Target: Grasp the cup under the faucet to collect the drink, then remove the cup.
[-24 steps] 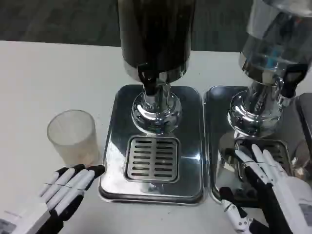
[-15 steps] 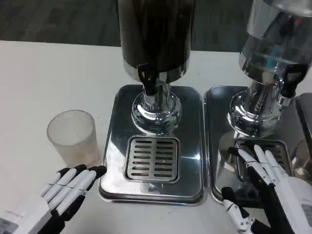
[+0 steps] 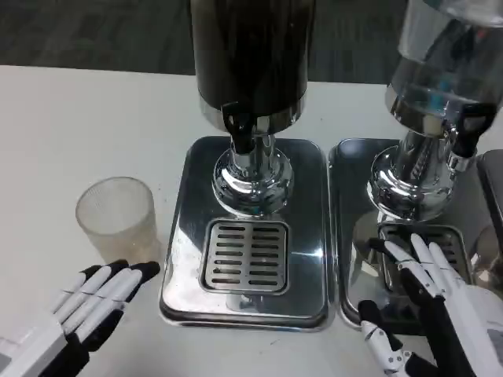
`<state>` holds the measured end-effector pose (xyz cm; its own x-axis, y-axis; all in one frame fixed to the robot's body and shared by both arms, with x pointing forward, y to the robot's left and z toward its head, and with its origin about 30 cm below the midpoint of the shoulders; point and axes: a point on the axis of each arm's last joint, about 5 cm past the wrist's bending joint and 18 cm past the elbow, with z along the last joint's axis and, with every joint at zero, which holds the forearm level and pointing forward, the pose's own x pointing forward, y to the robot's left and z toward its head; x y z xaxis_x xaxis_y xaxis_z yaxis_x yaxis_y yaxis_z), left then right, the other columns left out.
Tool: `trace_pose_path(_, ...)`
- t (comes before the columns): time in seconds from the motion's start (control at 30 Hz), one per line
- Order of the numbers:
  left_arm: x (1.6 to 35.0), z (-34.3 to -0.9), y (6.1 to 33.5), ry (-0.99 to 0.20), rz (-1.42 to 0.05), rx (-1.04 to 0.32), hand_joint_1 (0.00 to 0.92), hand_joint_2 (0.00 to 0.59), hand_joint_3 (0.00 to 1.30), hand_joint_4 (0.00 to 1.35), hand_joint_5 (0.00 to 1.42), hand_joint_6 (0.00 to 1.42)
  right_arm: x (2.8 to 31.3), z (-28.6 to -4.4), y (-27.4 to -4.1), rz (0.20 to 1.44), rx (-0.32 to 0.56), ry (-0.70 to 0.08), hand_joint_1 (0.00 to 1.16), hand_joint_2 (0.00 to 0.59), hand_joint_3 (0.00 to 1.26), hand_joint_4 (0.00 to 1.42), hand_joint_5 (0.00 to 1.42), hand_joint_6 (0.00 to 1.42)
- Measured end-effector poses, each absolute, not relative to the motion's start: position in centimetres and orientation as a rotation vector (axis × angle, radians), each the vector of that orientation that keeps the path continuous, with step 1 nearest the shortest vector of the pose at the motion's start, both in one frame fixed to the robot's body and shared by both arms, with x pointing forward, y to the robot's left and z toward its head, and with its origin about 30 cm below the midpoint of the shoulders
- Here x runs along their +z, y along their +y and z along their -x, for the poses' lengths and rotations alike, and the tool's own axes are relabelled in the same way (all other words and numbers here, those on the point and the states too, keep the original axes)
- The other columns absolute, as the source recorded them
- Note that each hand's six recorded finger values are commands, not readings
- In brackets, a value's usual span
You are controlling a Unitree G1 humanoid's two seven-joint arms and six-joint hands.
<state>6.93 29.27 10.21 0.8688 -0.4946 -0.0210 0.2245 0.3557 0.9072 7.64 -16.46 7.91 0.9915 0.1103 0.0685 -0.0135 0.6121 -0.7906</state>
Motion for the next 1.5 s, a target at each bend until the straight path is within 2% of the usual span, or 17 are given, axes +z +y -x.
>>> trace_pose_path(0.3, 11.1, -7.4, 30.9, -0.351, -1.049, -0.410, 0.000, 0.084, 0.01, 0.00, 0.00, 0.06, 8.0, -7.7, -16.4, 0.890, 0.064, -0.114, 0.34, 0.426, 0.17, 0.02, 0.01, 0.08)
trace_pose_path(0.77, 12.0, -11.2, 31.1, -0.411, -0.987, -0.284, 0.000, 0.016, 0.00, 0.00, 0.05, 0.19, 8.0, -8.0, -16.1, 0.874, 0.067, -0.122, 0.32, 0.430, 0.18, 0.03, 0.04, 0.10)
trace_pose_path(0.9, 11.8, -12.4, 30.9, -0.409, -0.967, -0.257, 0.000, 0.001, 0.00, 0.00, 0.05, 0.20, 8.0, -7.9, -15.9, 0.862, 0.065, -0.116, 0.32, 0.430, 0.18, 0.03, 0.04, 0.10)
trace_pose_path(1.5, 10.5, -16.8, 31.4, -0.305, -0.863, -0.186, 0.000, 0.000, 0.00, 0.00, 0.06, 0.23, 8.1, -7.9, -15.2, 0.846, 0.080, -0.136, 0.32, 0.430, 0.19, 0.05, 0.07, 0.10)
